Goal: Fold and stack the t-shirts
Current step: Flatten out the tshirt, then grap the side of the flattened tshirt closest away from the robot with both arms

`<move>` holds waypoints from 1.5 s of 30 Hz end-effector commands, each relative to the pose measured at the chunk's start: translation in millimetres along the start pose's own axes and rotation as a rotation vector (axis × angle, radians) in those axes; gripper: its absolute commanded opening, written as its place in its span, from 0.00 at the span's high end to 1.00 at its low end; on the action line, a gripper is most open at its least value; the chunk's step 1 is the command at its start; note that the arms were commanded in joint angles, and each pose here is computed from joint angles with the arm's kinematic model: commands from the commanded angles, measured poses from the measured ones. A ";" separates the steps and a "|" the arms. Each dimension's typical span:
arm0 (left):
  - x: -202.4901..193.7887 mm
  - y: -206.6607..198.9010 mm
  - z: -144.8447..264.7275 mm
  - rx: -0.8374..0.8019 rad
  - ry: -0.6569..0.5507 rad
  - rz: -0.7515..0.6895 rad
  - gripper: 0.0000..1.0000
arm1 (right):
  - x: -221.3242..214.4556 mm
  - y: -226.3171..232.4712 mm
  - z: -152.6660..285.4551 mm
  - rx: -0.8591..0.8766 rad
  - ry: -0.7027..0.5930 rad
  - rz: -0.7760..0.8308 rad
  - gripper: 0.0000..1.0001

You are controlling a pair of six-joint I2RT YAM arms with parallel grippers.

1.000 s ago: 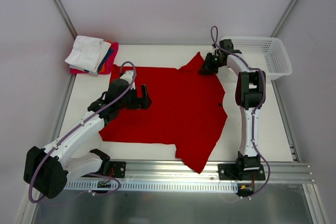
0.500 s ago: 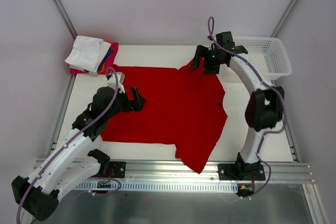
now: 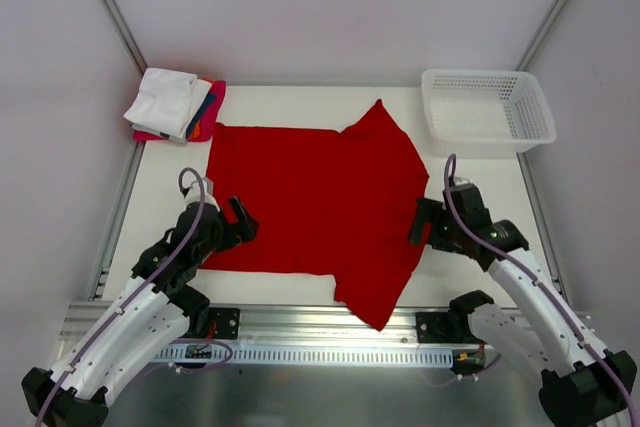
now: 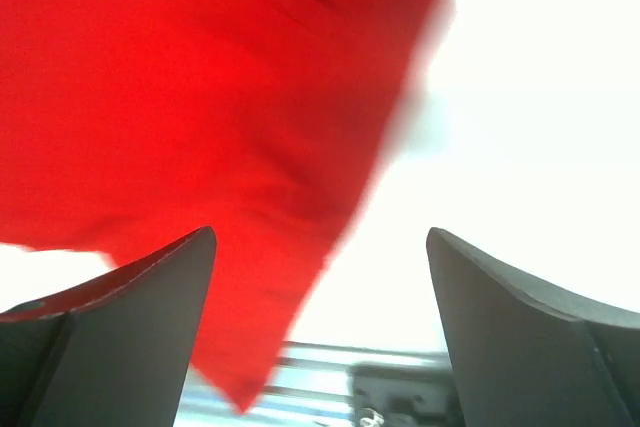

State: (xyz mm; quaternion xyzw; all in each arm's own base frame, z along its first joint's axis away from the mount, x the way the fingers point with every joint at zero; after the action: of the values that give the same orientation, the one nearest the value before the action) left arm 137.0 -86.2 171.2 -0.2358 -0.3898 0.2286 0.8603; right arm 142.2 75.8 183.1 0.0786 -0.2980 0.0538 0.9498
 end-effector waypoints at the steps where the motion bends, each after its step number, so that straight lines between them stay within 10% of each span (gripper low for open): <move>1: -15.8 43.0 -3.0 0.265 -0.077 0.169 0.01 | -35.6 -20.7 -7.7 -0.180 -0.011 -0.134 0.09; 14: -33.2 66.3 -4.6 0.368 -0.100 0.339 0.01 | -88.9 17.8 -47.6 -0.097 0.035 -0.321 0.08; 23: -30.3 68.5 -2.5 0.407 -0.121 0.336 0.01 | -91.0 59.0 -23.5 -0.516 0.146 -0.067 0.00; 29: -30.1 68.4 -0.7 0.392 -0.123 0.336 0.01 | -121.2 90.5 -43.9 -0.454 0.139 -0.111 0.00; 45: -28.7 67.9 -1.7 0.412 -0.121 0.318 0.01 | -126.7 160.5 76.4 -0.448 -0.144 -0.096 0.00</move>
State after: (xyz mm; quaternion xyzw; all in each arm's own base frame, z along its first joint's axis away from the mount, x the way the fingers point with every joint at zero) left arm 104.0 -50.8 106.8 -0.1039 -0.3314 0.4460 0.8249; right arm -33.1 252.3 173.0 -0.0080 -0.2934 -0.0133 0.9559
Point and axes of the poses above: each gripper's point midway between its finger pads, its own z axis back along the fingers, its own y axis along the line the jaws close on, x = y × z, the point moved 8 cm from there along z, back along the fingers, and after that the axes turned 14 degrees about z, right-handed, at the moved point
